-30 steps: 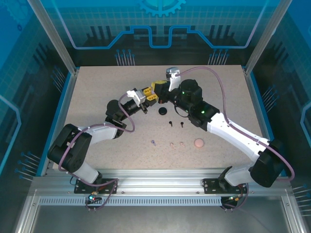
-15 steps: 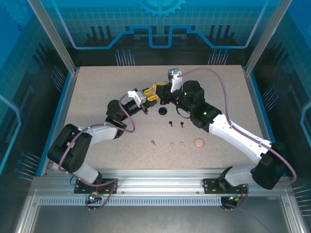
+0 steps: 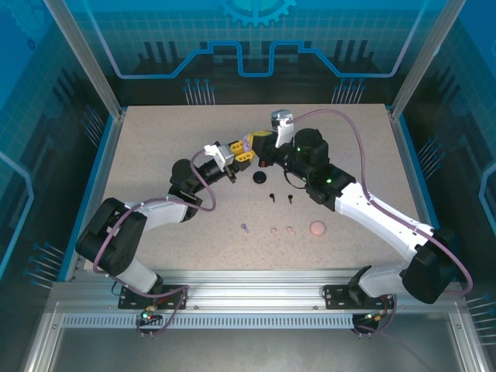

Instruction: Insert wireless bluetooth earbuds into charging case

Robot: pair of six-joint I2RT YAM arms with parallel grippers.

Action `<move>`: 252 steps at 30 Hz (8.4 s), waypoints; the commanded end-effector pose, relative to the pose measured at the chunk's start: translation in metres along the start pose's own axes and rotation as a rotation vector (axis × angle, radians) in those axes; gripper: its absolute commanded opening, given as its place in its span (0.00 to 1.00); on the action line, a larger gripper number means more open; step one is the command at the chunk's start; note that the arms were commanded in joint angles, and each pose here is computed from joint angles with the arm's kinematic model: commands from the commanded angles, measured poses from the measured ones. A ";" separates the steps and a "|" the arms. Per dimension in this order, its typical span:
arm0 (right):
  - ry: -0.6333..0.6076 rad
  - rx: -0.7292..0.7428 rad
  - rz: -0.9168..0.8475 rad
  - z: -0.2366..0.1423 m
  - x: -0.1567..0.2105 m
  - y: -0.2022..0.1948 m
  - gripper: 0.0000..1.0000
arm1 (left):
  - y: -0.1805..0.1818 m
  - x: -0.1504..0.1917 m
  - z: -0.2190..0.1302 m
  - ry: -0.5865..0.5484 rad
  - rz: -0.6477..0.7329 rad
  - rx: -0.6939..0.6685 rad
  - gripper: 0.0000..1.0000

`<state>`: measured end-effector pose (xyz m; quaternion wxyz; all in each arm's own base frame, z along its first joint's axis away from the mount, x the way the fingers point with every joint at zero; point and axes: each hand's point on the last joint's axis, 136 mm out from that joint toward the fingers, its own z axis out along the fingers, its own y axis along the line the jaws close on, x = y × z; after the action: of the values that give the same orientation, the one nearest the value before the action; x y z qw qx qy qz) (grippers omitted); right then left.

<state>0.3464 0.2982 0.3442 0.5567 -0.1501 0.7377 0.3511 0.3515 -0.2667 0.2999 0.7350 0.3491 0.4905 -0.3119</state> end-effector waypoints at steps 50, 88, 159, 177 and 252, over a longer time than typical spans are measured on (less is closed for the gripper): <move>0.008 -0.043 0.039 -0.046 -0.046 0.025 0.66 | 0.005 -0.041 0.007 -0.137 0.050 -0.044 0.00; 0.918 0.301 -0.057 -0.014 0.287 -0.005 0.44 | 0.063 -0.062 -0.110 -0.178 -0.102 -0.488 0.00; 0.742 0.292 -0.065 -0.001 0.207 0.004 0.16 | 0.048 -0.073 -0.097 -0.184 -0.079 -0.353 0.00; 0.089 0.152 -0.024 -0.050 -0.050 0.039 0.16 | 0.001 -0.058 -0.053 -0.135 0.007 -0.087 0.00; 0.023 0.202 0.129 0.006 0.009 0.040 0.20 | -0.001 -0.059 -0.035 -0.148 0.057 -0.107 0.00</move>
<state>0.3210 0.3304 0.3552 0.5503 -0.0539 0.7723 0.3127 0.3202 -0.2324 0.3195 0.7697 0.2970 0.4810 -0.2966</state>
